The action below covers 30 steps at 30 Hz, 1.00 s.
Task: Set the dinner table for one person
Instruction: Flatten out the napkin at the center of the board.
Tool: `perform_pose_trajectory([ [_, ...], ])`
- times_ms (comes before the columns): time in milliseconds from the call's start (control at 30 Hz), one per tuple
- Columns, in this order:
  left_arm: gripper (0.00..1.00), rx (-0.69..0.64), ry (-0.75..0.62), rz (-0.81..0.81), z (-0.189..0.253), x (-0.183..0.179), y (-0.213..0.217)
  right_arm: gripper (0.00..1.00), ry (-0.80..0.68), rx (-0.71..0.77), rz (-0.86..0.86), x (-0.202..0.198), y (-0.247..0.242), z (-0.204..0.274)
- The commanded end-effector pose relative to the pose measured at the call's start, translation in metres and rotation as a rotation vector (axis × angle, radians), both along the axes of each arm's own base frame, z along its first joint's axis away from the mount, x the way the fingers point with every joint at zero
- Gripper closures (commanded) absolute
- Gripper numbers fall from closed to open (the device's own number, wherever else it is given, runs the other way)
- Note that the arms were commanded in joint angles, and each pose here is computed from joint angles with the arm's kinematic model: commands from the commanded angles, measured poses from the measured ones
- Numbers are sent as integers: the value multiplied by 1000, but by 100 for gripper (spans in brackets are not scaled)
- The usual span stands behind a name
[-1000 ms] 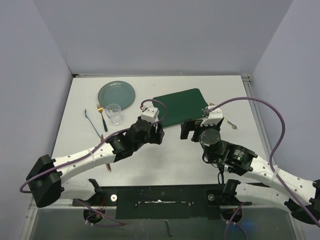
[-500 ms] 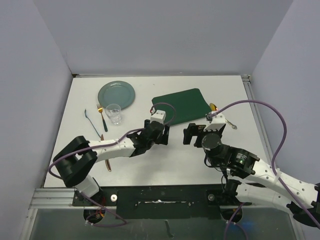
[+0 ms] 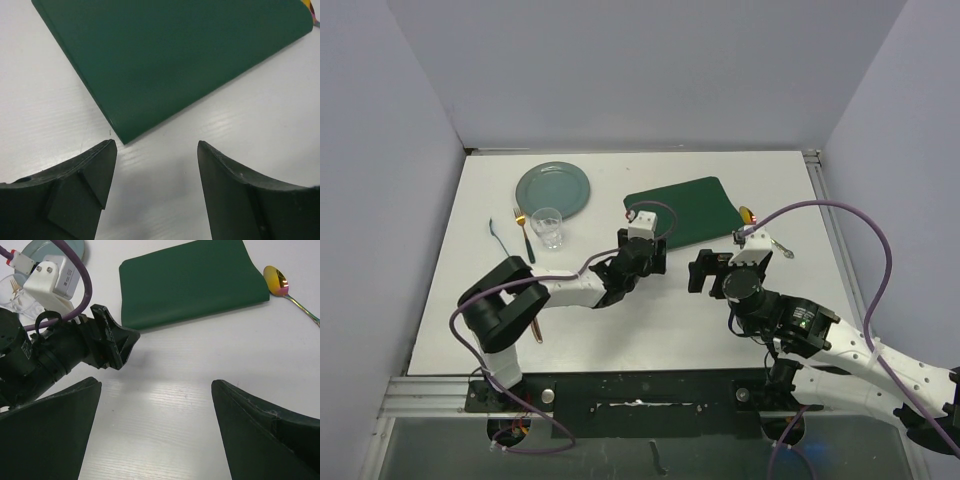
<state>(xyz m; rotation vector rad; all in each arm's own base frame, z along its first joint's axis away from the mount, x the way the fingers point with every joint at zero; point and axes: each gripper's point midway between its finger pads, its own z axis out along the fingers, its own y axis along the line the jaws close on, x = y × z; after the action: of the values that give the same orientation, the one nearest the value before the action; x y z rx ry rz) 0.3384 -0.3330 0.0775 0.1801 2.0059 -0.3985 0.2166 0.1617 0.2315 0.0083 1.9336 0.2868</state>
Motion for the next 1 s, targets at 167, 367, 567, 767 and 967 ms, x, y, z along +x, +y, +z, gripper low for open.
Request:
perform_pose_trajectory([
  [167,37,-109,-72,184,15,55,5,2,4,12,-19,-1,-2,0],
  [367,37,-108,-24,254,-3,67,14,2,8,-8,-28,1,-3,-2],
  [567,38,-240,86,288,-16,84,18,2,17,-24,-32,3,0,-5],
  [767,42,-437,154,291,-20,92,26,2,27,-36,-33,3,1,-8],
  [967,46,-601,185,217,-15,92,24,2,28,-57,-39,4,0,-10],
])
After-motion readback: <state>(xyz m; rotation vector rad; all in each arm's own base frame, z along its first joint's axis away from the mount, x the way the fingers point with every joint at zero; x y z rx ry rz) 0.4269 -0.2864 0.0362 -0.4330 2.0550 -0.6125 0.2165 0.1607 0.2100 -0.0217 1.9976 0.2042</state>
